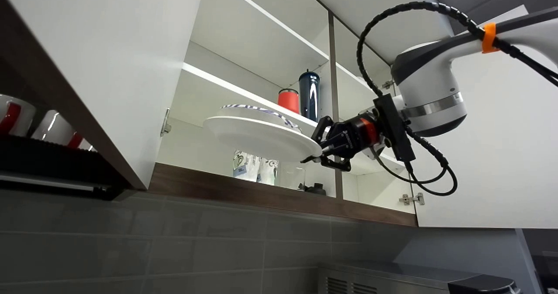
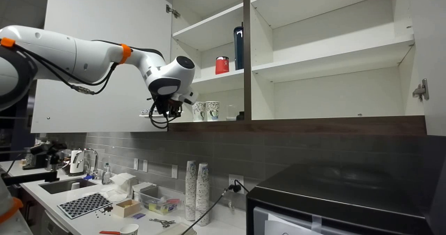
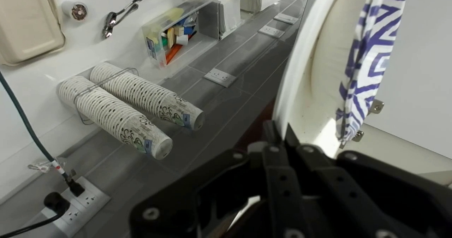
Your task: Put the plates inside the cabinet
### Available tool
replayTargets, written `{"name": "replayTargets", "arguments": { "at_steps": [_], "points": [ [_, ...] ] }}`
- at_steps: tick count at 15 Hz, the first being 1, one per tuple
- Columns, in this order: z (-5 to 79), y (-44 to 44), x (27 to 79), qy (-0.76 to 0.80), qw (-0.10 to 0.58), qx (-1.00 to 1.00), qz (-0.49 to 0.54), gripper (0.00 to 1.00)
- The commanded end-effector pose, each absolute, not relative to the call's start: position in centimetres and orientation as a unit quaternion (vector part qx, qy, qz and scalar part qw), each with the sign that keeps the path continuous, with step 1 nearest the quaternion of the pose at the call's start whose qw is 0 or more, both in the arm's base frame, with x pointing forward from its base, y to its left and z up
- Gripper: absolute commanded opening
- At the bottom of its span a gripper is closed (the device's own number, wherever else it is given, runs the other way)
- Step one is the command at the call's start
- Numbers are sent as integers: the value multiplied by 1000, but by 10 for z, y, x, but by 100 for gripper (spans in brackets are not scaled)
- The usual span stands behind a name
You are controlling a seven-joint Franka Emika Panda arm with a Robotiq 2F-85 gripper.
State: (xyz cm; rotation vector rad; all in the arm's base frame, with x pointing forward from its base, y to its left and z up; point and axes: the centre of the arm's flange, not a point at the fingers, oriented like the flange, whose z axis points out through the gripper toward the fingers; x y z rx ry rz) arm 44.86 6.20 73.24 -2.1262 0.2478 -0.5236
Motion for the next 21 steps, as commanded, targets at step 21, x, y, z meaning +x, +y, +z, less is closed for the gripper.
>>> {"name": "replayTargets", "arguments": {
  "at_steps": [21],
  "points": [
    [762, 120, 530, 231, 388, -866, -216, 1]
  ]
}}
